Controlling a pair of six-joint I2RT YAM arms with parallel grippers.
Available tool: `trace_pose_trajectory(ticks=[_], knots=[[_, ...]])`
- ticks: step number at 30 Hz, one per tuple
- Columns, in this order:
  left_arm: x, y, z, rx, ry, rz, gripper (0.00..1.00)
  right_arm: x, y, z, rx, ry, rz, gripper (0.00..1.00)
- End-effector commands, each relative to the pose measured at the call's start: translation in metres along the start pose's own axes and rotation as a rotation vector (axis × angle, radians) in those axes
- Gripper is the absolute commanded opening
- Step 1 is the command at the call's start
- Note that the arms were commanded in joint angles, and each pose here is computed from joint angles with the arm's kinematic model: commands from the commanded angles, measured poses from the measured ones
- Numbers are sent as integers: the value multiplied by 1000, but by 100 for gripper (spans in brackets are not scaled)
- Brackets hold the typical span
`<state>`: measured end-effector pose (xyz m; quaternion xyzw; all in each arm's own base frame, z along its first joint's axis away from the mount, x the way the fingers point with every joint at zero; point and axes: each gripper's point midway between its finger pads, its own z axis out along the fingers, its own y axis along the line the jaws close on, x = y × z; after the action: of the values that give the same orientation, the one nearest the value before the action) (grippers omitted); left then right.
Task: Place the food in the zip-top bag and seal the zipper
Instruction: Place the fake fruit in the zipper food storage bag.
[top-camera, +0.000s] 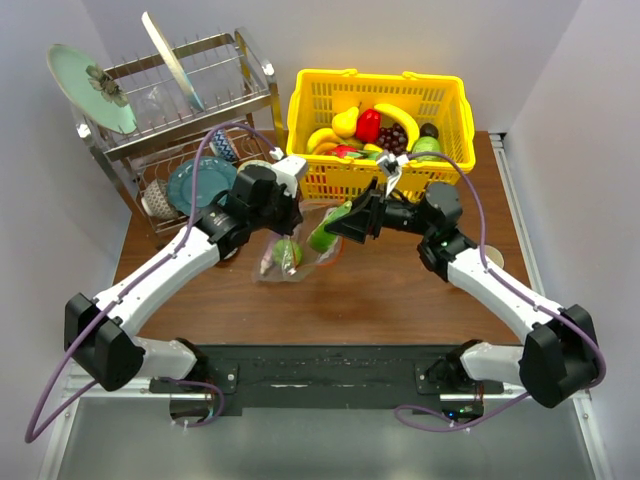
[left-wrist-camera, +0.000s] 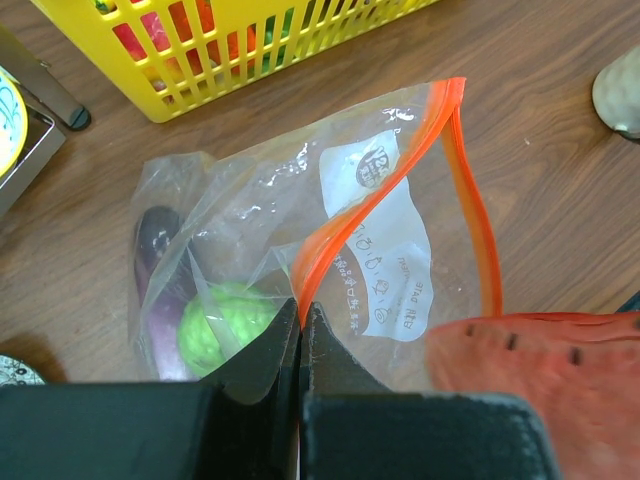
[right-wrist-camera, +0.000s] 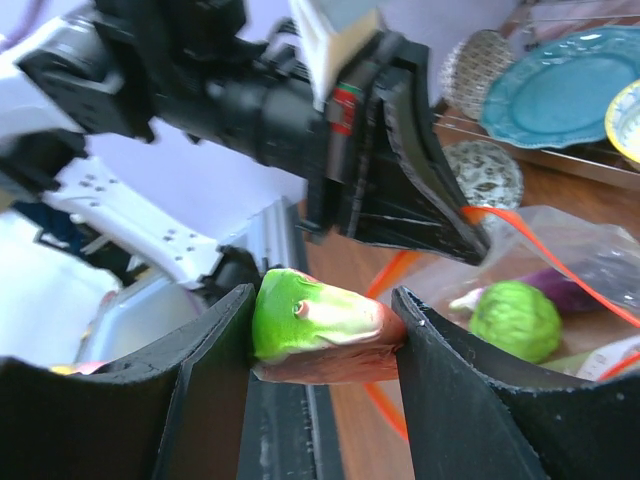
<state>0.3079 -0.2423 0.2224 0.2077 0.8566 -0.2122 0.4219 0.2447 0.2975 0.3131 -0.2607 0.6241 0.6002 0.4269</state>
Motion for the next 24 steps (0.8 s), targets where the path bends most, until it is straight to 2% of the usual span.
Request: trace_pose_trajectory(ticks=[1, 8, 9, 10, 11, 12, 13, 19, 22, 23, 24], knots=[[-22, -3, -15, 6, -56, 7, 0, -12, -6, 12, 33, -80, -185, 33], [-26, -3, -18, 2, -62, 13, 0, -6, -41, 31, 115, -118, -241, 34], [-28, -1, -19, -6, -68, 16, 0, 0, -48, 35, 127, -110, -242, 39], [-29, -1, -19, -10, -68, 20, 0, 2, -53, 39, 152, -114, -252, 54], [-29, -1, -19, -12, -70, 23, 0, 3, -58, 41, 166, -117, -249, 77], [-30, 1, -20, -22, -72, 26, 0, 10, -64, 45, 172, -105, -233, 92], [-30, 2, -19, -25, -71, 27, 0, 11, -64, 46, 167, -104, -223, 99], [-27, 6, -17, -43, -77, 32, 0, 2, -59, 35, 230, -98, -227, 99], [-24, 8, -16, -48, -82, 35, 0, -14, -63, 24, 346, -69, -240, 99], [-24, 8, -15, -49, -87, 34, 0, -34, -57, 24, 375, -89, -259, 99], [-20, 10, -14, -51, -81, 37, 0, -32, -72, 12, 492, -56, -231, 99]])
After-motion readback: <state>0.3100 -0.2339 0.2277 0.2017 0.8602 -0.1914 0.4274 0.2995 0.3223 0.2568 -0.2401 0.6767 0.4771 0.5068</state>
